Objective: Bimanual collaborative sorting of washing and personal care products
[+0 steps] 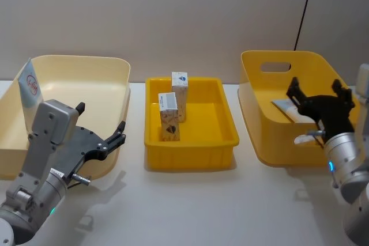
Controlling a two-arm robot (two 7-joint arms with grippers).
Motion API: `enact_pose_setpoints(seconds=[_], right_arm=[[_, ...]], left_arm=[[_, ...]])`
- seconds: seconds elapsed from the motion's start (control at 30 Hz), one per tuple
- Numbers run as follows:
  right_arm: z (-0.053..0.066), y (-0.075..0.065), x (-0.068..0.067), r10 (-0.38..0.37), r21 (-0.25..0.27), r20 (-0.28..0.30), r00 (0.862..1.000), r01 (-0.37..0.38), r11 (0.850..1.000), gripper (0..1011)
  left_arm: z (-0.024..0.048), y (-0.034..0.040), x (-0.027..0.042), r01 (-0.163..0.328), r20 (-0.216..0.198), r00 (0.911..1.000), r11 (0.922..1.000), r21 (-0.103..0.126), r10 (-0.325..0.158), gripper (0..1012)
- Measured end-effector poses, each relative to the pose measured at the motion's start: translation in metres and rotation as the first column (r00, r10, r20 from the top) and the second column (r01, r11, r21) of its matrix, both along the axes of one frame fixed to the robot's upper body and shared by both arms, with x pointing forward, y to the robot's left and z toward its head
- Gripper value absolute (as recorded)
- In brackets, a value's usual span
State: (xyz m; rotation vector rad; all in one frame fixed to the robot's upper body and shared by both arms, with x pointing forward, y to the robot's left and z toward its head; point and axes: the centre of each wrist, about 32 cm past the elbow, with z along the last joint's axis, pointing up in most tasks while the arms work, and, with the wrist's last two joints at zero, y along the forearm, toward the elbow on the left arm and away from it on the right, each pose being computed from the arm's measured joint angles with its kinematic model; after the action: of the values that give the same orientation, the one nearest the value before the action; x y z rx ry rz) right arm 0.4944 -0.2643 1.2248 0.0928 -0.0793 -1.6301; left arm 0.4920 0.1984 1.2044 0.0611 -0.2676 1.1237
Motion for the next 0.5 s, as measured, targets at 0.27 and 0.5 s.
enact_pose_setpoints(seconds=[0.27, 0.5], right_arm=[[-0.011, 0.009, -0.015, 0.131, -0.033, -0.005, 0.991, -0.131, 0.991, 1001], [-0.021, 0.017, -0.029, 0.241, -0.048, -0.018, 0.970, -0.241, 0.969, 1001]], left_arm=[[0.0000, 0.0000, 0.0000, 0.000, 0.000, 1.0000, 1.0000, 0.000, 0.000, 1003], [0.0000, 0.0000, 0.0000, 0.000, 0.000, 1.0000, 1.0000, 0.000, 0.000, 1003]])
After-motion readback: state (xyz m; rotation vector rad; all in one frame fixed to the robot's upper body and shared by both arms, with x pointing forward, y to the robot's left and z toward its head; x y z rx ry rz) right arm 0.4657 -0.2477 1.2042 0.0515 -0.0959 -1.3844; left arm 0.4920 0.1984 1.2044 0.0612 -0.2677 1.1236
